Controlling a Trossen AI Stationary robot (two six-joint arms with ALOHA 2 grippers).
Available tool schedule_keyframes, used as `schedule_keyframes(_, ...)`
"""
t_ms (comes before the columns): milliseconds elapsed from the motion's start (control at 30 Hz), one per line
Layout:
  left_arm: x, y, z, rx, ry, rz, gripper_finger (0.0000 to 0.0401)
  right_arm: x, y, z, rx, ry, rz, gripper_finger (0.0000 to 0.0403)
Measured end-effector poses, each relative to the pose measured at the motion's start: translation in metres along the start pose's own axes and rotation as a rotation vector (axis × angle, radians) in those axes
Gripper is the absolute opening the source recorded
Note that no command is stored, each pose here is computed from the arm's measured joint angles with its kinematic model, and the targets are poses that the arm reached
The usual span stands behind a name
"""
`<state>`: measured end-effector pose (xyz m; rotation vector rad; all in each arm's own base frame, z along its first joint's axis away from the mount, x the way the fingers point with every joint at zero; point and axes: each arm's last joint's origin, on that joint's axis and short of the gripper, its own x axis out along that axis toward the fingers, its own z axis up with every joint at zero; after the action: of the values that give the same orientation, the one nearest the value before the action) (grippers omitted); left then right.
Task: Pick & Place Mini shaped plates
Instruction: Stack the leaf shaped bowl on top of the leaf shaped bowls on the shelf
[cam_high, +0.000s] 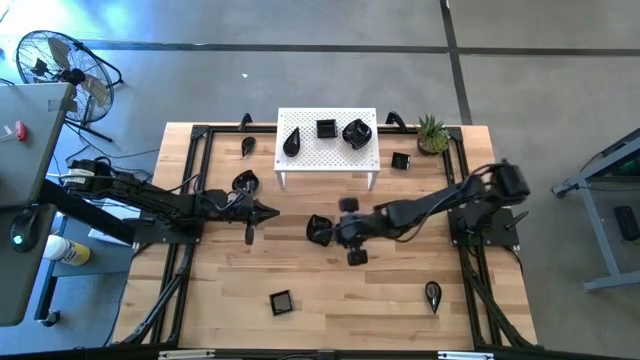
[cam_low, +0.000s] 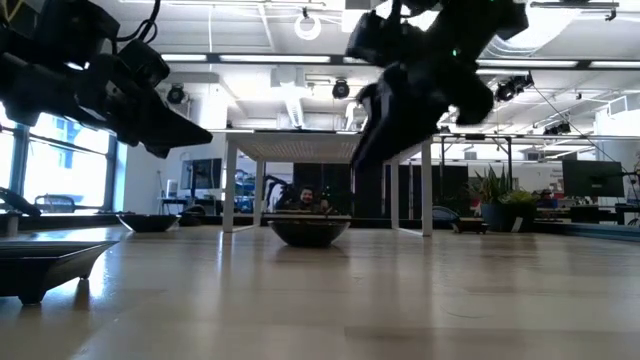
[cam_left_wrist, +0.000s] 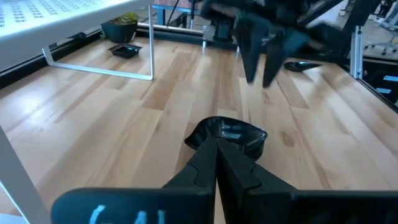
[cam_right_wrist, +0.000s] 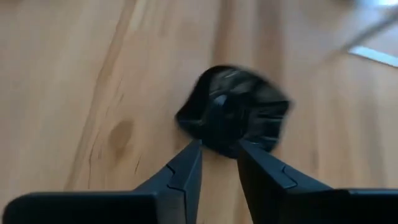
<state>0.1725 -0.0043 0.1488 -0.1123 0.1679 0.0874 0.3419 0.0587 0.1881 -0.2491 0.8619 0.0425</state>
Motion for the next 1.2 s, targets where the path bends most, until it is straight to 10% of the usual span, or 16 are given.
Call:
schedule_keyframes(433,0.0,0.0,-0.001,0.002,0.014,0.005,0.0001,0.052,0.011,-0.004,-0.37,0.183,0.01,0.0098)
schedule_keyframes(1200,0.0,0.0,-0.003,-0.003,0.029,0.005,0.0001,0.066,0.013,-0.009,-0.514,0.185,0.004,0.0034)
